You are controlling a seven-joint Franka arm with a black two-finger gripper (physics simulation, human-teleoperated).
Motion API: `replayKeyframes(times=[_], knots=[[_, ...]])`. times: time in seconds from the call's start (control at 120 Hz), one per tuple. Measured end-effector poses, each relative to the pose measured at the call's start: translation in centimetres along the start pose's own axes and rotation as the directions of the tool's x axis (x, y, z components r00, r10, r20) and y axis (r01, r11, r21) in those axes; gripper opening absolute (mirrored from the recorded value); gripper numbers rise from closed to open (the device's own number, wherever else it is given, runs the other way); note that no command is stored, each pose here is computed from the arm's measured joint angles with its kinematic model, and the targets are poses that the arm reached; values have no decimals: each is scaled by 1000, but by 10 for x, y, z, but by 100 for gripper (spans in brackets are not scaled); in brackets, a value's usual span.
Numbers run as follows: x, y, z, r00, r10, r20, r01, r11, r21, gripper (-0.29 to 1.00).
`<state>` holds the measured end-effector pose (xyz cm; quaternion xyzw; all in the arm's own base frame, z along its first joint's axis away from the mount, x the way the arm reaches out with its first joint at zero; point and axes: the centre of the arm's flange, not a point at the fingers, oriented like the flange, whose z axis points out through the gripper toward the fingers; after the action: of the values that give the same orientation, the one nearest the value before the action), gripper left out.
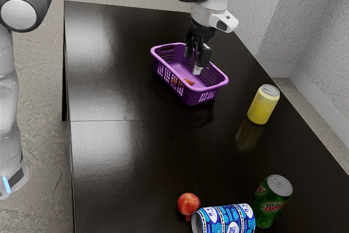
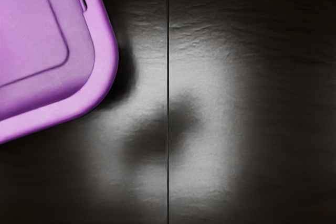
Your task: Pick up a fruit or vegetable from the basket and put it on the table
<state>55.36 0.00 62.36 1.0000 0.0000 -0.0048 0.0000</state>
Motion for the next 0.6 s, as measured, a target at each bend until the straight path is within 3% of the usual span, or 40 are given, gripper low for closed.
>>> replayKeyframes(times=[0.133,0.6], knots=[[47,7,-25,996,45,-78,-46,999,-8,70],[52,-8,-23,994,82,-71,-85,996,-34,70]])
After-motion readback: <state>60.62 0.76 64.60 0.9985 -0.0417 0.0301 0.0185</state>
